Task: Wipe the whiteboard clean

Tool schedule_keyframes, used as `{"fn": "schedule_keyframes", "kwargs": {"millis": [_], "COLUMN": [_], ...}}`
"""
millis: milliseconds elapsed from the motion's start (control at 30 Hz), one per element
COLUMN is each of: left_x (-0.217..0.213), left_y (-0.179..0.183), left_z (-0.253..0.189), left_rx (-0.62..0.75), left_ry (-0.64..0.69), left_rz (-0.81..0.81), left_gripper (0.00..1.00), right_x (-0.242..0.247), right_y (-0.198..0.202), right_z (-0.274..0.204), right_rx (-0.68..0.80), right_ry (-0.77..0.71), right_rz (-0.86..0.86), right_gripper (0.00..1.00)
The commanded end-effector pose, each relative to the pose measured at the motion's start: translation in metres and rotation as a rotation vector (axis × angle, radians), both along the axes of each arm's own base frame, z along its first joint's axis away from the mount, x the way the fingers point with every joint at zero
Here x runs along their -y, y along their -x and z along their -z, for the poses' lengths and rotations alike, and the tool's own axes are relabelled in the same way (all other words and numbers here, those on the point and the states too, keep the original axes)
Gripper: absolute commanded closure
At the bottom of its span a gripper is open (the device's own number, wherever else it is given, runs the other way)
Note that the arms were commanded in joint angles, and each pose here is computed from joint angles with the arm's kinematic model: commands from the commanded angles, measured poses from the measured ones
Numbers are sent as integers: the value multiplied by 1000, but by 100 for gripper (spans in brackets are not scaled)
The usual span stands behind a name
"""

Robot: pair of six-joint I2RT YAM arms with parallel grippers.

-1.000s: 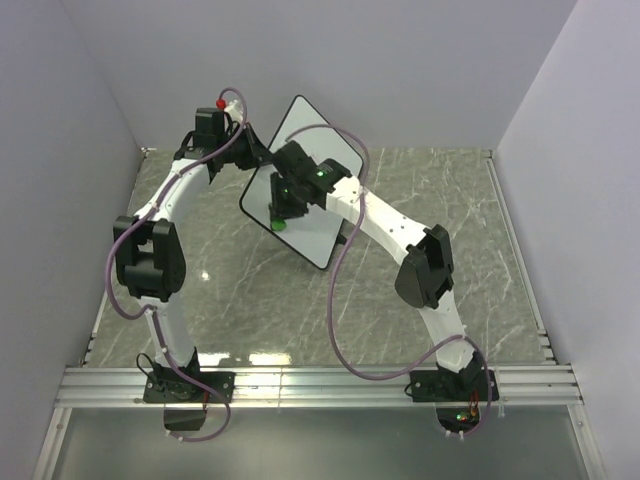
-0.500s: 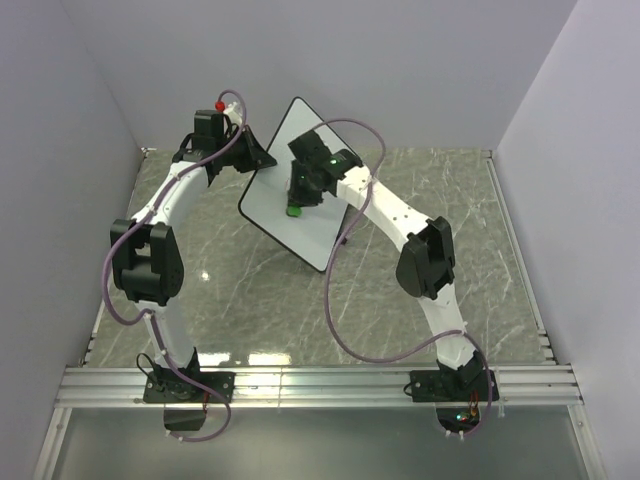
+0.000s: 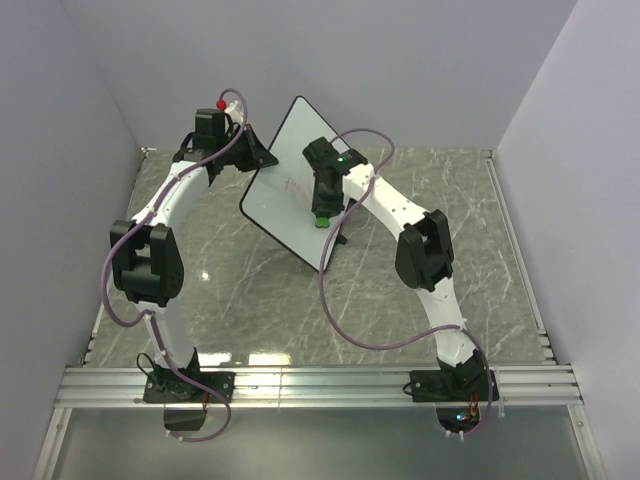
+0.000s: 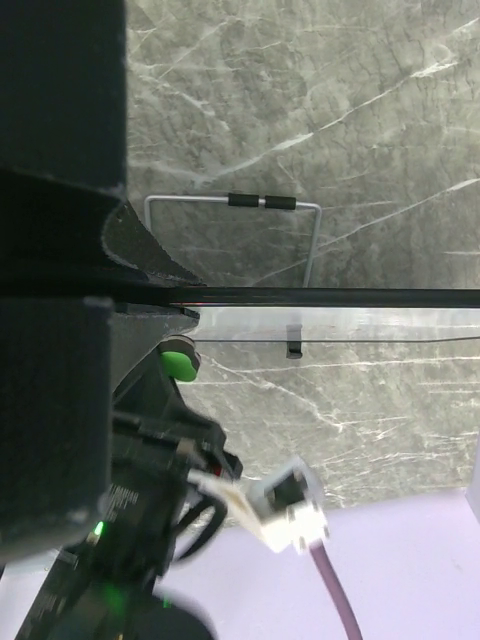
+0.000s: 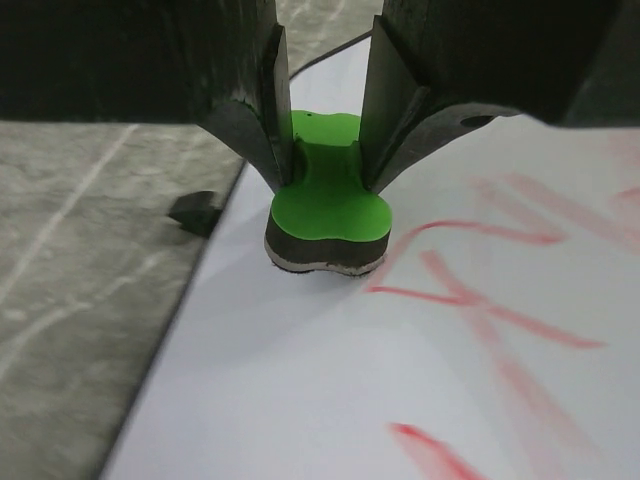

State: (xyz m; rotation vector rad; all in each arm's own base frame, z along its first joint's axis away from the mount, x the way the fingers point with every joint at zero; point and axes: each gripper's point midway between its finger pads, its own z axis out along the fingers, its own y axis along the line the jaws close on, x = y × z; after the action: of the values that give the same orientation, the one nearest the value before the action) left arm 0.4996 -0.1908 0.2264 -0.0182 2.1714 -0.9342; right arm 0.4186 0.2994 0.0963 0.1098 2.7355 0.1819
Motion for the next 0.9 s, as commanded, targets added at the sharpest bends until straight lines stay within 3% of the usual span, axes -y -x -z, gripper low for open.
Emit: {"fn": "schedule_keyframes", "kwargs": {"millis": [0,200,400,633,867], "left_x": [26,28,38,41,47], "left_y": [44,48,61,63,67], "left_z": [49,46,42,41,33], "left_rx": [-151,-151,-140,-135,-120], "left_ry": [-95,-81,-74,-85,-74], "left_rz": [114,126,160,169,199], "left_gripper": [100,100,100,100,100], "right_x": [-89,-131,-141,-120,-59], "right_y": [-15,-17,-28,-32,-28], "right_z": [-67,-133,-158,-113,-19], "right_rx": [168,268,332,255,69], "right_ry": [-334,-540,-618,-543,-349], "right_rz": [-122,-178,-183,-140,-39], "right_gripper": [100,100,100,100,100]}}
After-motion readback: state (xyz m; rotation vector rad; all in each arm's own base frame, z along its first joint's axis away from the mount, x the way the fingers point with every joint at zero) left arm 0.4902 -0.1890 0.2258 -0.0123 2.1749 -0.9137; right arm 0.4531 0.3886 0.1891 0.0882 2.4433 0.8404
